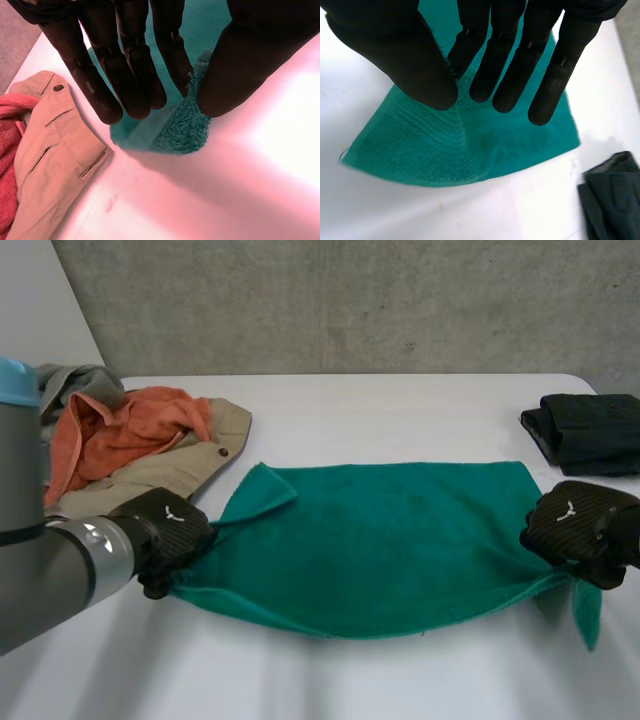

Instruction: Fold the laundry.

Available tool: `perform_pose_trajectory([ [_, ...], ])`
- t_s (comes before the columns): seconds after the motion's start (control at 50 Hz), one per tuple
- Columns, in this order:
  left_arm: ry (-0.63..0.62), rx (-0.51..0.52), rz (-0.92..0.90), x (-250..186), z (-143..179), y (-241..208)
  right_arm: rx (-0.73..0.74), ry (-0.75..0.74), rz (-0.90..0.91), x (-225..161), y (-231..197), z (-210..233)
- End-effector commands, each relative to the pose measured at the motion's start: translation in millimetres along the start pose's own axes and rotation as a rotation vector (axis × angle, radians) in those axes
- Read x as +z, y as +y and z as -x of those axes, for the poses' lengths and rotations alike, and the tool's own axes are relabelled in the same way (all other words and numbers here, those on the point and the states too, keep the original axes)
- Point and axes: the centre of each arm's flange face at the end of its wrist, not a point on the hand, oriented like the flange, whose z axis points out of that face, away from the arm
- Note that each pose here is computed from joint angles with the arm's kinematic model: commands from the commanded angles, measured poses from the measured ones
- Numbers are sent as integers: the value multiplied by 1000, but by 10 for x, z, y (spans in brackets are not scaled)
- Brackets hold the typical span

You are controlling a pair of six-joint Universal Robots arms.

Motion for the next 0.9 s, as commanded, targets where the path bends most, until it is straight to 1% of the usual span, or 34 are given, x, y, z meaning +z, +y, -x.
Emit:
perform_pose_trajectory([
  [0.02,-96,-53,-39,531,91,-26,11,-1,26,379,75,-11],
  [0.06,-144,-71,-52,723,176,-89,11,28,24,550,64,-57],
  [0.12,-193,-90,-86,894,291,-198,16,88,22,709,28,-154],
  [0.14,-236,-103,-121,982,404,-299,23,144,17,803,-13,-250],
  [0.2,-298,-130,-205,1048,610,-513,39,251,-9,914,-105,-454],
  [0.22,-345,-152,-291,1051,779,-699,46,334,-50,965,-207,-624],
  [0.26,-403,-175,-391,992,976,-913,53,436,-114,982,-358,-838],
  [0.28,-457,-218,-504,892,1167,-1131,67,542,-194,957,-529,-1064],
  [0.32,-508,-258,-616,749,1342,-1337,86,648,-285,897,-700,-1293],
  [0.34,-563,-298,-741,580,1516,-1539,109,750,-380,807,-855,-1512],
  [0.4,-643,-355,-902,325,1732,-1760,147,904,-536,618,-1075,-1813],
  [0.42,-693,-396,-984,174,1848,-1850,176,988,-630,492,-1169,-1966],
  [0.48,-760,-455,-1054,41,1985,-1892,207,1084,-752,343,-1250,-2125],
  [0.5,-791,-480,-1073,4,2041,-1890,216,1125,-823,251,-1298,-2188],
  [0.54,-811,-494,-1070,11,2072,-1866,216,1157,-874,196,-1321,-2234],
  [0.56,-808,-500,-1056,50,2073,-1839,212,1170,-892,190,-1316,-2246],
  [0.62,-797,-507,-1014,152,2062,-1763,205,1130,-869,263,-1276,-2190],
  [0.7,-736,-527,-896,411,1939,-1568,221,1006,-798,476,-1147,-2023],
  [0.72,-706,-531,-843,515,1856,-1481,230,946,-758,569,-1065,-1940],
  [0.78,-656,-535,-760,693,1717,-1318,248,835,-696,732,-935,-1768],
  [0.8,-618,-536,-704,809,1610,-1196,266,762,-654,828,-836,-1652],
  [0.84,-581,-534,-645,923,1498,-1063,285,689,-611,932,-727,-1522],
  [0.86,-537,-534,-586,1053,1369,-913,303,621,-567,1022,-609,-1396],
  [0.9,-499,-536,-525,1175,1243,-752,321,548,-522,1117,-498,-1241],
])
